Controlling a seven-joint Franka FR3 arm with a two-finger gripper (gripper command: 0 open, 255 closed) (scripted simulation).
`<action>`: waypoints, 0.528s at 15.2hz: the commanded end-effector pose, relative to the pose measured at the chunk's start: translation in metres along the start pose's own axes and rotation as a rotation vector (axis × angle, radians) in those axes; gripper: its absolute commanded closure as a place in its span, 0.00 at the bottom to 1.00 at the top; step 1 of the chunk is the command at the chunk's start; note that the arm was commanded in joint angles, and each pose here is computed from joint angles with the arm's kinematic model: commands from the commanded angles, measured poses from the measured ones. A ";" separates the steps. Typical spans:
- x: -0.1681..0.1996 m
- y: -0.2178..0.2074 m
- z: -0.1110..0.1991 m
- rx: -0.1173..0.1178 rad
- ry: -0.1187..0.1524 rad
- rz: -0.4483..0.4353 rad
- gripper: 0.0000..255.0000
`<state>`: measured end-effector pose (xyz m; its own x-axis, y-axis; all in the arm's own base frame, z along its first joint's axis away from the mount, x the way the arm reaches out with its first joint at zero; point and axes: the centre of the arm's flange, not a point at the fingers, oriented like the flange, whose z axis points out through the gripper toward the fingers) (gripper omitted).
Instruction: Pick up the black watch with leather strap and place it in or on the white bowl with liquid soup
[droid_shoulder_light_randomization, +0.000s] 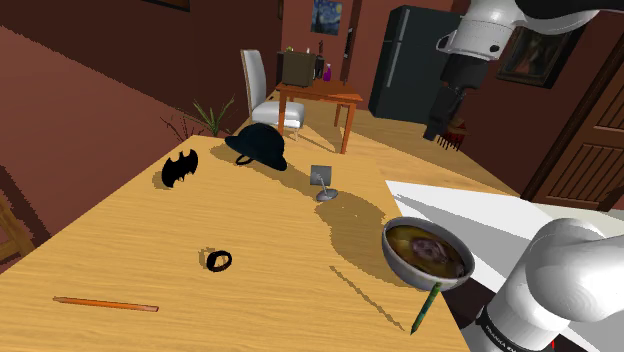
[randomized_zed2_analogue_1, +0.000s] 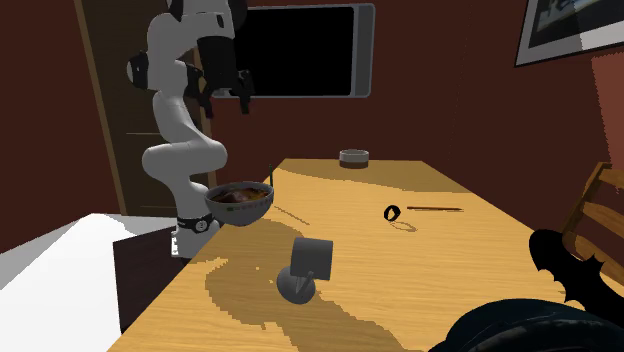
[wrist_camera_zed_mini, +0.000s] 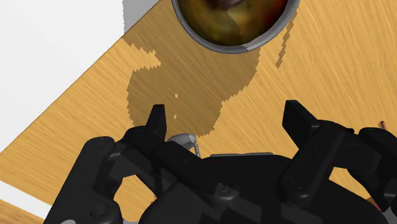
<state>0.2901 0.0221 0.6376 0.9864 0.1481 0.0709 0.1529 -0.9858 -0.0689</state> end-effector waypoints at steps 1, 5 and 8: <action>0.000 0.000 0.000 0.000 0.000 0.000 0.00; 0.028 -0.037 0.029 -0.006 -0.009 -0.009 0.00; 0.048 -0.064 0.051 -0.011 -0.016 -0.016 0.00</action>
<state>0.3259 0.0832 0.6006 0.9850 0.1628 0.0567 0.1661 -0.9844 -0.0578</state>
